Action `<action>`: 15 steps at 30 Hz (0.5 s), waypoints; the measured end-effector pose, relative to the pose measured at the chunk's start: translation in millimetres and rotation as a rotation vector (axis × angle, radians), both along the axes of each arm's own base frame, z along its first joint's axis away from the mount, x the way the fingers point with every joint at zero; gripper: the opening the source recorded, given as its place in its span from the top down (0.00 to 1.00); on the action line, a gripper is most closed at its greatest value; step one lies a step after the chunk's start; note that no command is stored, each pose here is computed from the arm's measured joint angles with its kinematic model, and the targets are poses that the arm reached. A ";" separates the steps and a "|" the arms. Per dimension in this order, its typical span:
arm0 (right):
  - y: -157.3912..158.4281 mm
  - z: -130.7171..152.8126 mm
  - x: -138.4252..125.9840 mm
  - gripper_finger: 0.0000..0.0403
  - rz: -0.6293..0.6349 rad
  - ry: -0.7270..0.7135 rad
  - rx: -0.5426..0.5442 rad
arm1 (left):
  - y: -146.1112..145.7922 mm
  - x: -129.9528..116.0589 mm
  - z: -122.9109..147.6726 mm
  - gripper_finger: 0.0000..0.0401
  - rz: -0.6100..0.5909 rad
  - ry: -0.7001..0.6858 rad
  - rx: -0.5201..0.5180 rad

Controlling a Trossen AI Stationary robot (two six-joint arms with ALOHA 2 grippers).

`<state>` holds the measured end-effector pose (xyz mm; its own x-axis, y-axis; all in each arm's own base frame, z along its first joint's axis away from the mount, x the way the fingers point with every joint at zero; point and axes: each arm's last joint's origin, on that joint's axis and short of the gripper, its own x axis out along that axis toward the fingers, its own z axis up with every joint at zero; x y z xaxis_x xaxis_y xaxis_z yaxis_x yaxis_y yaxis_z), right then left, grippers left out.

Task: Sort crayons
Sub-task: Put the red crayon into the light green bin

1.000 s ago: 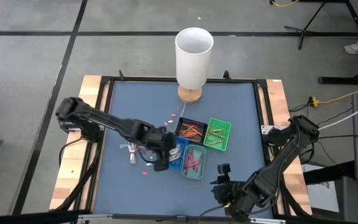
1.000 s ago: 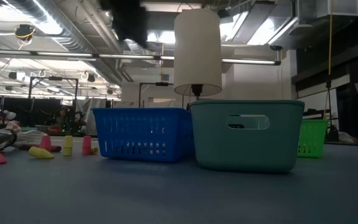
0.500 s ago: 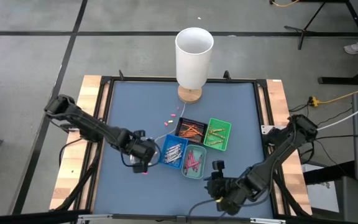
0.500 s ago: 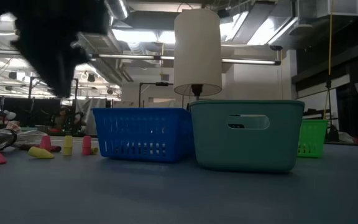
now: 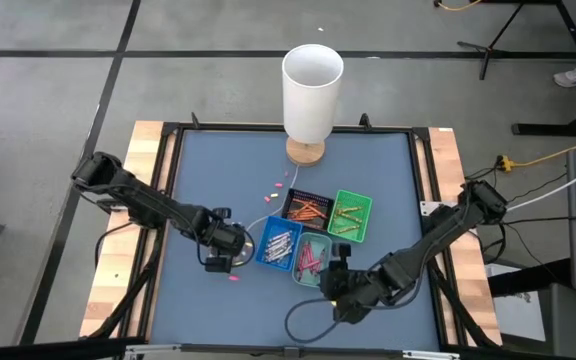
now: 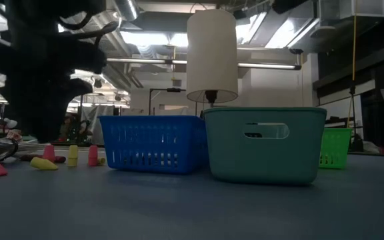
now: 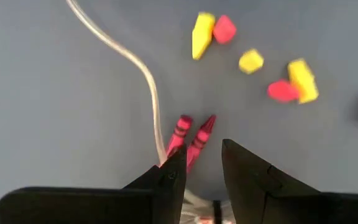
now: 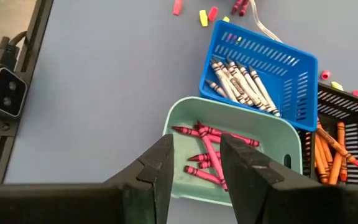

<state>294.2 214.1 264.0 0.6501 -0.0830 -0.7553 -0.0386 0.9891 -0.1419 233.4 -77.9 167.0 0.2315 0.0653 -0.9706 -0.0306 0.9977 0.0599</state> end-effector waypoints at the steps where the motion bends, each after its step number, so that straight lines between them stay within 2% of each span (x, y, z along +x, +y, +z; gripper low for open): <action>1: -0.7 -0.1 0.5 0.68 0.000 0.003 0.004 | 0.5 -1.5 -2.0 0.78 -0.013 0.009 0.005; 15: -1.5 -0.1 1.2 0.68 0.016 0.006 -0.010 | 5.9 -15.6 -29.1 0.78 -0.019 0.008 0.022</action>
<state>295.4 212.6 263.9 0.6468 -0.0802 -0.7584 -0.0553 0.9869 -0.1515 217.9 -72.0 138.0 0.2250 0.0823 -0.9709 -0.0108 0.9966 0.0820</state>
